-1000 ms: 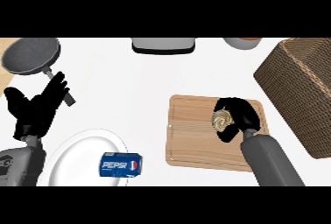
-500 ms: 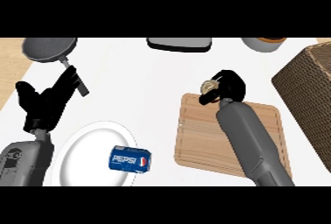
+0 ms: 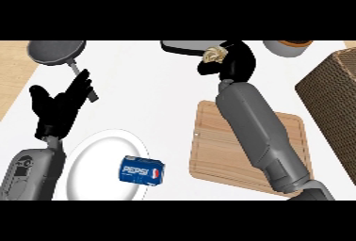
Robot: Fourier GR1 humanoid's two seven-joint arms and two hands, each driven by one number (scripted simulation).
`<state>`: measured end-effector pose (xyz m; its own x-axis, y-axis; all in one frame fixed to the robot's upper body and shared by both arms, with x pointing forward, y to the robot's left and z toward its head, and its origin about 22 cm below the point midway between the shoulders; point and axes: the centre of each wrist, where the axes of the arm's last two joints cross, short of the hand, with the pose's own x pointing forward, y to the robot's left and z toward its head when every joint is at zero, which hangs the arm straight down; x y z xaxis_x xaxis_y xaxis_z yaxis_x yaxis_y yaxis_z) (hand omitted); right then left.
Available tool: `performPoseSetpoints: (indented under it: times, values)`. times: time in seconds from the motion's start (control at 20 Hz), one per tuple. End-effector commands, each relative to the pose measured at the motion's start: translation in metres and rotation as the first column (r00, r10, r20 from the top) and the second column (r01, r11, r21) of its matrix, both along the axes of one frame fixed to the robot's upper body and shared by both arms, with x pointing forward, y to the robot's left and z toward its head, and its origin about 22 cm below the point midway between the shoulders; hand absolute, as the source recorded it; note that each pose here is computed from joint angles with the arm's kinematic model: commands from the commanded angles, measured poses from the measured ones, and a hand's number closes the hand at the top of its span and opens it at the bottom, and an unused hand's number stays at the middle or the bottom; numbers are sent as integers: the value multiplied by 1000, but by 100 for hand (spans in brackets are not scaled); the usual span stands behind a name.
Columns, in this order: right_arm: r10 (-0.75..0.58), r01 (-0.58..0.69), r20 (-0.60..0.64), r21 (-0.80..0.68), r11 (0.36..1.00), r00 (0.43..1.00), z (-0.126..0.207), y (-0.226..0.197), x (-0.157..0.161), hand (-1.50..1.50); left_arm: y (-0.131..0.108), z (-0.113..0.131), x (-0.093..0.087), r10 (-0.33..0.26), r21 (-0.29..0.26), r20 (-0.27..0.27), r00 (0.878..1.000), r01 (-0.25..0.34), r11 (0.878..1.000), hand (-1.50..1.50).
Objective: Pick the cupcake from the cutting board and place it in the basket
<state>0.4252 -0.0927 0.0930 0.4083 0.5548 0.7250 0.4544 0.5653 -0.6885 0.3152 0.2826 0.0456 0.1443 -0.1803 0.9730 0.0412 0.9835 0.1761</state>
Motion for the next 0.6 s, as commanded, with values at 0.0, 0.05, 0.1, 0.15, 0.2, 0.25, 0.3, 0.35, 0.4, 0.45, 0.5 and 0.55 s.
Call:
performPoseSetpoints:
  times: [0.0, 0.05, 0.1, 0.15, 0.2, 0.25, 0.3, 0.35, 0.4, 0.45, 0.5, 0.55]
  values:
    - [-70, 72, 206, -4, 997, 976, 37, 32, 8, 150, 3, -6, -5, 7, 4, 3, 1000, -8, 1000, 0]
    - [-75, 83, 222, -24, 996, 972, 30, 35, 6, 150, 3, 4, 4, 7, -3, -4, 1000, -7, 1000, 0]
    - [-103, 114, 240, -31, 993, 965, 42, 35, 13, 150, 2, 12, 4, 26, 13, 4, 1000, -27, 1000, 0]
    - [-121, 131, 233, -27, 991, 965, 52, 42, 15, 150, -7, 1, 2, 22, -4, -11, 1000, -22, 1000, 0]
    - [-135, 145, 236, -23, 989, 962, 62, 46, 17, 150, -4, -7, 0, 38, 12, -15, 999, -38, 999, 0]
    - [-164, 178, 228, -45, 983, 960, 62, 50, 17, 150, 18, -12, -16, 27, 19, -28, 999, -27, 999, 0]
    - [-181, 198, 233, -49, 979, 955, 85, 46, 24, 150, 24, 5, -7, 56, 18, -14, 998, -56, 998, 0]
    - [-190, 209, 218, -65, 976, 957, 83, 57, 22, 150, 2, -4, -2, 67, -4, -24, 997, -67, 998, 0]
    - [-196, 220, 237, -83, 972, 952, 87, 60, 22, 150, 23, -8, -14, 56, 2, -21, 998, -56, 998, 0]
    - [-219, 244, 231, -85, 966, 948, 90, 54, 26, 150, 23, -5, -5, 65, 9, -23, 998, -65, 998, 0]
    - [-249, 274, 221, -89, 958, 943, 92, 37, 33, 150, 10, 2, -8, 54, 6, -9, 998, -54, 999, 0]
    - [-233, 264, 223, -118, 957, 947, 113, 49, 31, 150, 18, -3, 0, 94, 19, -5, 996, -94, 995, 0]
